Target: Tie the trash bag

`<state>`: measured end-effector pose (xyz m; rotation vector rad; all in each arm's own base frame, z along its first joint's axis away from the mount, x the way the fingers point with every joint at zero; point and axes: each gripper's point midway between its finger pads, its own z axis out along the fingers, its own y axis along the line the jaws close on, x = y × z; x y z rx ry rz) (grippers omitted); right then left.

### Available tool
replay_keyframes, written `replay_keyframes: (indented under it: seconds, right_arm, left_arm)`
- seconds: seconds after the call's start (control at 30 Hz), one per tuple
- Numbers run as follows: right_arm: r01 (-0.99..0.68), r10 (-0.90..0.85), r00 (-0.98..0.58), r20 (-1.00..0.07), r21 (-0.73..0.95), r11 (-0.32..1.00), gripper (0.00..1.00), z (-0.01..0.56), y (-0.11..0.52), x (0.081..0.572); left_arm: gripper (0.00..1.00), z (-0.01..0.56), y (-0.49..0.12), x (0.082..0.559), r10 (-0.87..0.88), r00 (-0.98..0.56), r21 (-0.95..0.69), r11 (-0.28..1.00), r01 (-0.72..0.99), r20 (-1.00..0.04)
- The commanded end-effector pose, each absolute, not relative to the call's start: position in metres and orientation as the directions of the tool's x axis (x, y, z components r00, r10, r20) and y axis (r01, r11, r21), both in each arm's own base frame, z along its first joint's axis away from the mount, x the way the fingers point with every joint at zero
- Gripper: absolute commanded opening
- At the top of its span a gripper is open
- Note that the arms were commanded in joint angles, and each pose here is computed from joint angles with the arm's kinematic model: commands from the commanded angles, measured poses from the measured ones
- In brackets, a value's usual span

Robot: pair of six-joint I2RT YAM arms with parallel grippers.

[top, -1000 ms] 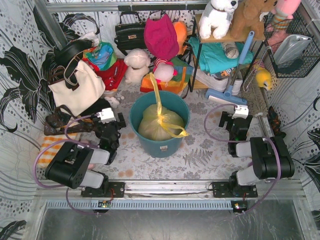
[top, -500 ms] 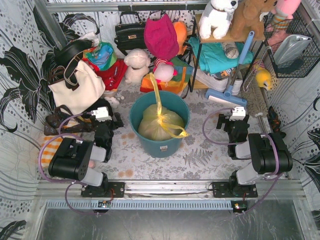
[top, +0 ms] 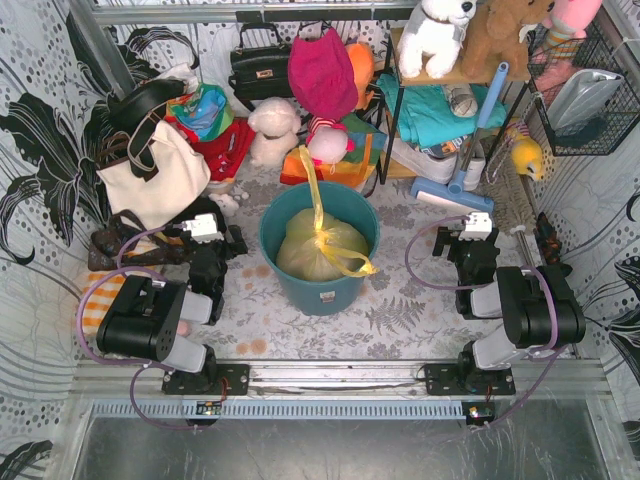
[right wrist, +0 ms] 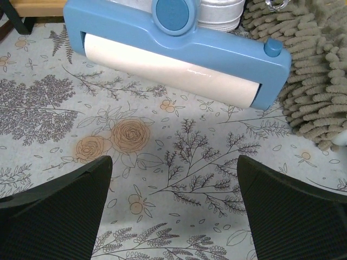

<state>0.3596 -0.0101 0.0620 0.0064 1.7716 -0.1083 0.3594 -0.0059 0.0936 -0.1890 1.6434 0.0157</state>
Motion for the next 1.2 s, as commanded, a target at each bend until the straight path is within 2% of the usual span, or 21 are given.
replay_keyframes:
  seconds: [0.0, 1.17]
  right_arm:
    - [0.042, -0.061, -0.165, -0.984, -0.068, 0.997, 0.97, 0.0711, -0.0072, 0.3642]
    - [0.053, -0.058, -0.165, -0.985, -0.067, 0.996, 0.97, 0.0716, -0.0104, 0.3647]
  left_arm:
    - [0.98, 0.1117, -0.006, 0.3672, -0.13, -0.005, -0.129, 0.984, -0.124, -0.991]
    - [0.98, 0.108, -0.0024, 0.3737, -0.152, -0.037, -0.148, 0.985, -0.093, -0.988]
